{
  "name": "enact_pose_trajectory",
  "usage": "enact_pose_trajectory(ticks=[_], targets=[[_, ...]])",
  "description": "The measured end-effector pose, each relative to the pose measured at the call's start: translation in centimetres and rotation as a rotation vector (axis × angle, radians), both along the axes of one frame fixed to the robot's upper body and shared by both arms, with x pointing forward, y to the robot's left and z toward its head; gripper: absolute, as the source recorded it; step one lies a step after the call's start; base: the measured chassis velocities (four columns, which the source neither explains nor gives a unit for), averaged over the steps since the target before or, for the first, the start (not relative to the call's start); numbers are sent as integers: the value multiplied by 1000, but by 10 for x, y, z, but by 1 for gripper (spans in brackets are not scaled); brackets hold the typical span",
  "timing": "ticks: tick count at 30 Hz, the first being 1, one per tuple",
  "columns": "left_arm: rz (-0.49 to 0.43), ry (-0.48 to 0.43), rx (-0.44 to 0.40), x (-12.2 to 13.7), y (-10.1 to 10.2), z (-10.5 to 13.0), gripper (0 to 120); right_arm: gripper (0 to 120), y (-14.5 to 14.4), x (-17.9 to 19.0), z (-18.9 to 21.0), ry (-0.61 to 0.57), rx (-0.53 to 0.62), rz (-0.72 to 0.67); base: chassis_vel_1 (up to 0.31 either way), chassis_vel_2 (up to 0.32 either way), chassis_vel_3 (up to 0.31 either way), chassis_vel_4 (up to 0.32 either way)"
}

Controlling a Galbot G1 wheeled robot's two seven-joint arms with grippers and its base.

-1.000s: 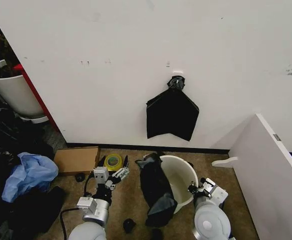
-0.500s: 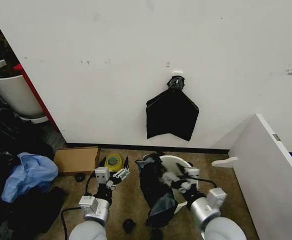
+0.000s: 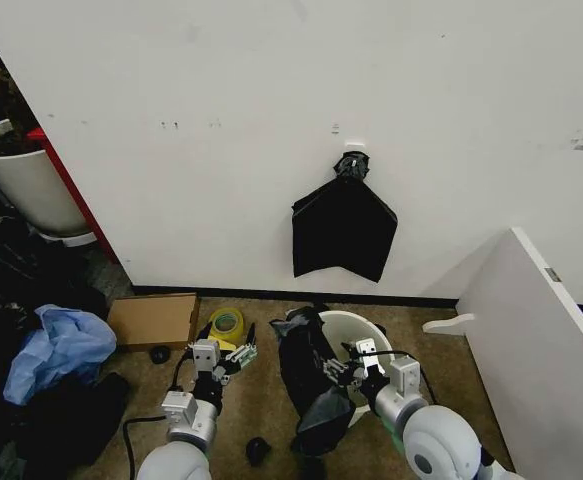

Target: Place the garbage bag over the trash bin.

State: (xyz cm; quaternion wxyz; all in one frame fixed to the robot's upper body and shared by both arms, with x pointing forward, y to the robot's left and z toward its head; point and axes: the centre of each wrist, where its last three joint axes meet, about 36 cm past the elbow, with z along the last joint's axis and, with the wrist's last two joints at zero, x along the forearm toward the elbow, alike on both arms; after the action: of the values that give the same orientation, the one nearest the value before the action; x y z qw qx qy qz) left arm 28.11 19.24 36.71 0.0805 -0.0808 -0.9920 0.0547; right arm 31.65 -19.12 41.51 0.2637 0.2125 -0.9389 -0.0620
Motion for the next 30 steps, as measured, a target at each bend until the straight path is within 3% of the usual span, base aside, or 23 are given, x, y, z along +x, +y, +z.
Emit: enact_pose_trajectory(ticks=[6,11,17,21,24,30], targets=[[-22,24,18,3,3,-2,100,20,-5,0,-5,9,-21,6,0,0,0,0],[-74,85,-51,4,4,4,100,0,-11,3,-3,-44,-67,-24,0,0,0,0],[-161,214,-151,9,-1,12,100,0,-17,3,-8,-132,-129,-32,0,0,0,0],[-205,304,-205,11,-16,12,100,0,-18,0,-10,-140,-144,-26,0,0,0,0],[-222,387,-251,16,-38,9,100,0,-19,-1,-15,-182,-185,-15,0,0,0,0],[-208,450,-230,30,-65,4,100,0,-20,-2,-20,-198,-205,-7,0,0,0,0]])
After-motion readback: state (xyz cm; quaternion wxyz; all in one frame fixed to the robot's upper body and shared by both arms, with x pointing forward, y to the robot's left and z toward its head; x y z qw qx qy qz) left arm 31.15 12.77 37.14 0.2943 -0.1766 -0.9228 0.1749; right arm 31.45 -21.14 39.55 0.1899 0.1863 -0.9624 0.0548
